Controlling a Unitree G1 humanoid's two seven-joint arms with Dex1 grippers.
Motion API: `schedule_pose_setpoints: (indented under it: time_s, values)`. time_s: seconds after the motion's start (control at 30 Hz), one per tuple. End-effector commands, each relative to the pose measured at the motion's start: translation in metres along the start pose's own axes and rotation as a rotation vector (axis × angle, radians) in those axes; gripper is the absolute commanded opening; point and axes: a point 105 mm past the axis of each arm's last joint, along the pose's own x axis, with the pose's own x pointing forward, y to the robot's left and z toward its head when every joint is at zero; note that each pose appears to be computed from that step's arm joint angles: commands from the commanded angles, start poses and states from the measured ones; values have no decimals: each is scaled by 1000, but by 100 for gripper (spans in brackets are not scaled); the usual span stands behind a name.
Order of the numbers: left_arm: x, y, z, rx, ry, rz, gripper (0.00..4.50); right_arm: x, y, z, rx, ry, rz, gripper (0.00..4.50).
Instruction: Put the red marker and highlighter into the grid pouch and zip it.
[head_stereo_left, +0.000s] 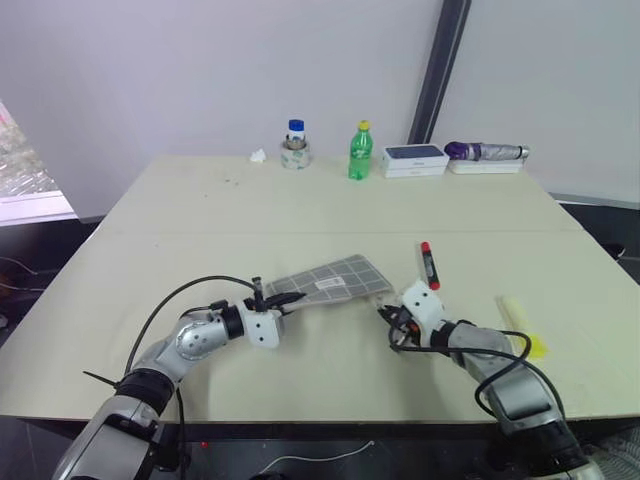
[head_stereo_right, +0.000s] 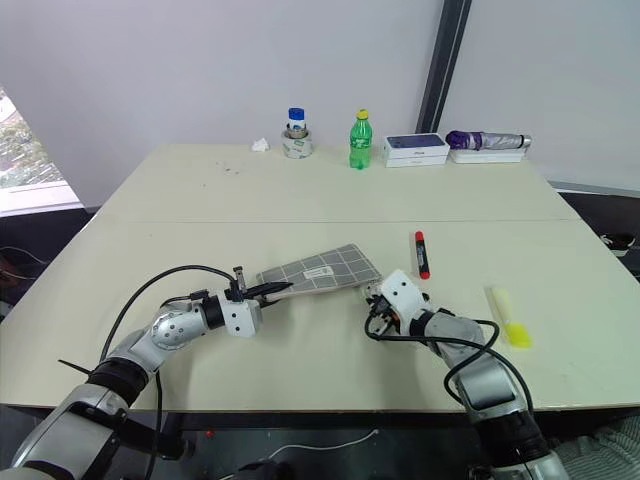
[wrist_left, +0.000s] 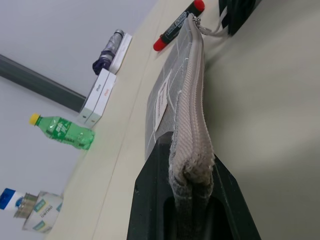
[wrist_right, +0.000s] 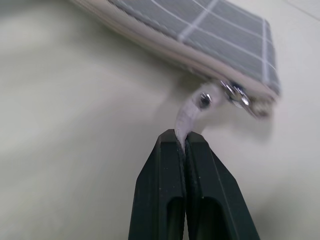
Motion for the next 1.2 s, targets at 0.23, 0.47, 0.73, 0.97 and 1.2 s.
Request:
schedule_pose_setpoints:
  time_s: [0.23,0.47,0.73,0.97,1.2]
  values:
    - [8,-15,6,-5,-18,-41,0,7,28,37,-193,-66,131,5]
    - [18,-22,8,-3,-24,-64,0,7,52,62,-318,-126,261,5]
    - [33,-26,11,-8,-41,-91,0,12,74,80,-442,-191,370,5]
    - [42,-22,19,-12,-70,-68,0,11,74,122,-291,-370,392,5]
    - [41,-20,18,-7,-69,-56,0,9,74,106,-338,-300,419,5]
